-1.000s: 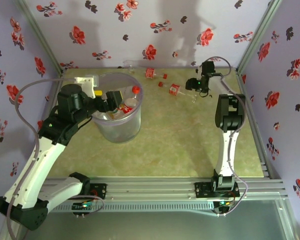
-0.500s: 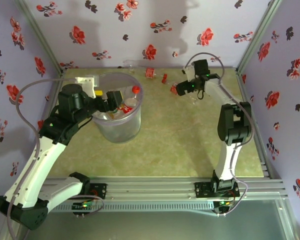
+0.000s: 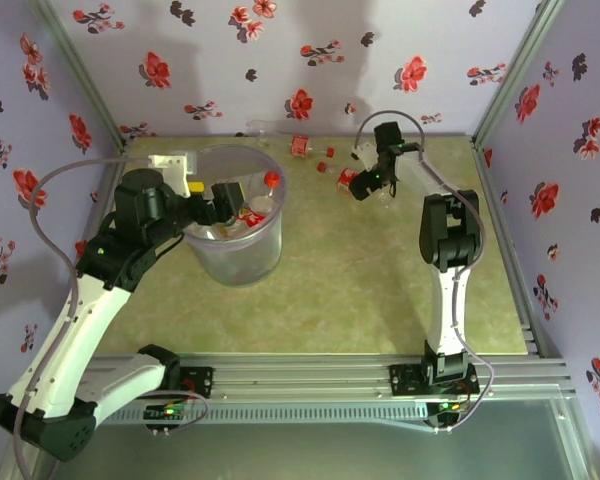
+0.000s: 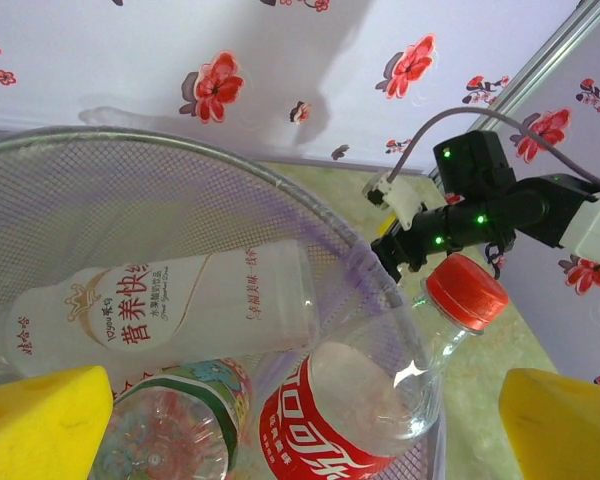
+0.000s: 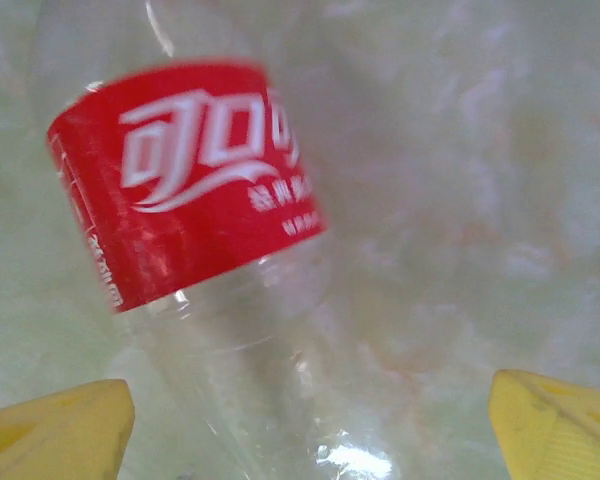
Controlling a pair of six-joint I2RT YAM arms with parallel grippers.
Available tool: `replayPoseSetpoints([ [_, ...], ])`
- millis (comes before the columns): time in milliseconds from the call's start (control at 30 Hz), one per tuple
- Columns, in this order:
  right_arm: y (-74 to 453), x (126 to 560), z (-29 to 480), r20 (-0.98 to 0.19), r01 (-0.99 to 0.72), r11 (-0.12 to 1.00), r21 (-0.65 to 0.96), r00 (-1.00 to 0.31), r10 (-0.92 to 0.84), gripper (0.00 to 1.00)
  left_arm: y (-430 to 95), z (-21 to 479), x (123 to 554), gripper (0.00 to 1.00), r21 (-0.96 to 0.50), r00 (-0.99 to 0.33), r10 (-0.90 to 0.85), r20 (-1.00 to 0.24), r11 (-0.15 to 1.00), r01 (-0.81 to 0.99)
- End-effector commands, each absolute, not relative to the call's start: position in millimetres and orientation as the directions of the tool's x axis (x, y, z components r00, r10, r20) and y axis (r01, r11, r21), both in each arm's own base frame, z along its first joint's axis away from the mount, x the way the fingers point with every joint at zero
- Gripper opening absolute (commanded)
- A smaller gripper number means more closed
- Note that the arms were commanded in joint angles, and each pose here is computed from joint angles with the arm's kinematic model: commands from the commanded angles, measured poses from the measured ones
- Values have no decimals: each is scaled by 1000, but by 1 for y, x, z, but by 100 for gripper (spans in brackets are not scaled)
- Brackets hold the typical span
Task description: Put the plastic bottles in the bin
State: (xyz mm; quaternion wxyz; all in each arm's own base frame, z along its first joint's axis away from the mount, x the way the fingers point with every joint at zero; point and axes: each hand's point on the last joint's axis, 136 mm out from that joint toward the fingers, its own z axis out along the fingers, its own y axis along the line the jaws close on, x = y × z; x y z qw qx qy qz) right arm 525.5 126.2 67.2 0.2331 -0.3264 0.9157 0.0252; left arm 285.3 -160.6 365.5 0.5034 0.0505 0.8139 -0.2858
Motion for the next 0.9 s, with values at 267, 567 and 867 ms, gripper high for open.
replayPoseSetpoints([
  [267,142,498,41,-410,-637,767,76,-721,-558,86,-158,371,287,100,-421,-471,-227,-853,831,363],
  [567,142,471,23,-330,-629,767,127,-756,-565,82,-158,370,288,100,-422,-470,-228,-853,831,362],
  [867,140,462,23,-325,-601,789,127,-777,-539,70,-158,368,287,100,-422,-470,-228,-853,830,365],
])
